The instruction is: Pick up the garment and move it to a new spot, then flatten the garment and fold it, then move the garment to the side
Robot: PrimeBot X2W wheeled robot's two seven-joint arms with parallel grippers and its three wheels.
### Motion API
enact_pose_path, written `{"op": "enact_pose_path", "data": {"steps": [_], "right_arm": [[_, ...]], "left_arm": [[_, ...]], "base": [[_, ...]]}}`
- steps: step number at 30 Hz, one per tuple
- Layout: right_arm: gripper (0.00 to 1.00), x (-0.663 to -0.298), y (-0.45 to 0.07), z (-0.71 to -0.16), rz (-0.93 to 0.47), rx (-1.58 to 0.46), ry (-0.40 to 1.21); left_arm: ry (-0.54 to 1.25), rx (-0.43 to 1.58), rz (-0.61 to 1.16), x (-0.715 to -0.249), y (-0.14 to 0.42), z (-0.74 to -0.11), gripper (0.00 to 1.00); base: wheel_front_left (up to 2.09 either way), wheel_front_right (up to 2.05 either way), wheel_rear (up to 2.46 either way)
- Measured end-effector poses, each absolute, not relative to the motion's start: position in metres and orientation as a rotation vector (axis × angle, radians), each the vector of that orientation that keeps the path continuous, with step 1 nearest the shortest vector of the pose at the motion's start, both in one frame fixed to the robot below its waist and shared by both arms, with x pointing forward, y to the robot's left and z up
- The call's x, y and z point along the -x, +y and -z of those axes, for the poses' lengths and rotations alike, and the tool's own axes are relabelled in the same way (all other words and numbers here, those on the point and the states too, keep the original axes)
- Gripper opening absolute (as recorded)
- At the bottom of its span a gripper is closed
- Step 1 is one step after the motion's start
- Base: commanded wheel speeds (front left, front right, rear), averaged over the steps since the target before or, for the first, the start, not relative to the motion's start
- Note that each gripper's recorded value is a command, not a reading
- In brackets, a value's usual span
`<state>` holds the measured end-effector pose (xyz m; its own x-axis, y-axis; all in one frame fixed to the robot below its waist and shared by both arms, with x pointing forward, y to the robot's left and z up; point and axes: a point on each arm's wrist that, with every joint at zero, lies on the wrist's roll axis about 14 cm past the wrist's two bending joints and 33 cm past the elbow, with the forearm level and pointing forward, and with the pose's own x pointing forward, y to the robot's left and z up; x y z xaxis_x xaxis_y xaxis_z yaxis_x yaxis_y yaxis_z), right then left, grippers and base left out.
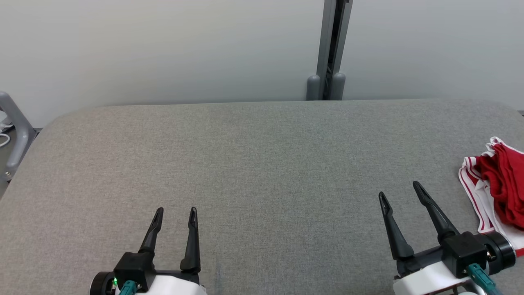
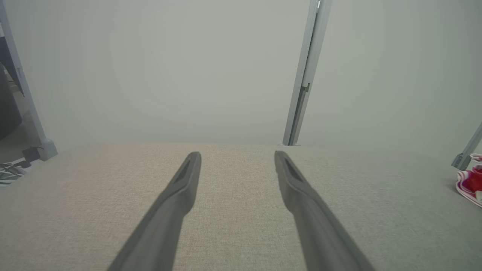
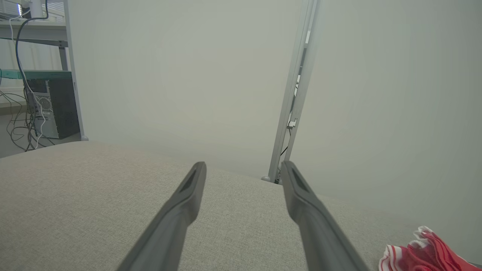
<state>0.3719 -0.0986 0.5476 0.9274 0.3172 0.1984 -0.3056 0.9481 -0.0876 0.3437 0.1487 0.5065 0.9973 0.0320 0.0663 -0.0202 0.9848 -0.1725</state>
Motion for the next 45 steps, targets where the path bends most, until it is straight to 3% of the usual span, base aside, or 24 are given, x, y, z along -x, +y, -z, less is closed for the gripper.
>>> {"op": "enact_pose_path", "data": {"steps": [19, 28, 45], "right_arm": [[1.00, -0.372, -0.105, -0.543, -0.296, 0.003, -0.195], [1.00, -0.372, -0.107, -0.527, -0.273, -0.195, -0.131], [1.00, -0.374, -0.111, -0.529, -0.266, -0.138, -0.140]], "left_arm": [[-0.062, 0.179, -0.029, -0.345, 0.147, -0.505, 1.00], [-0.055, 0.206, -0.035, -0.345, 0.150, -0.503, 1.00], [-0.022, 0.272, -0.010, -0.344, 0.148, -0.493, 1.00]], "base": [[0.00, 0.00, 0.00], [0.00, 0.00, 0.00], [0.00, 0.00, 0.00]]}}
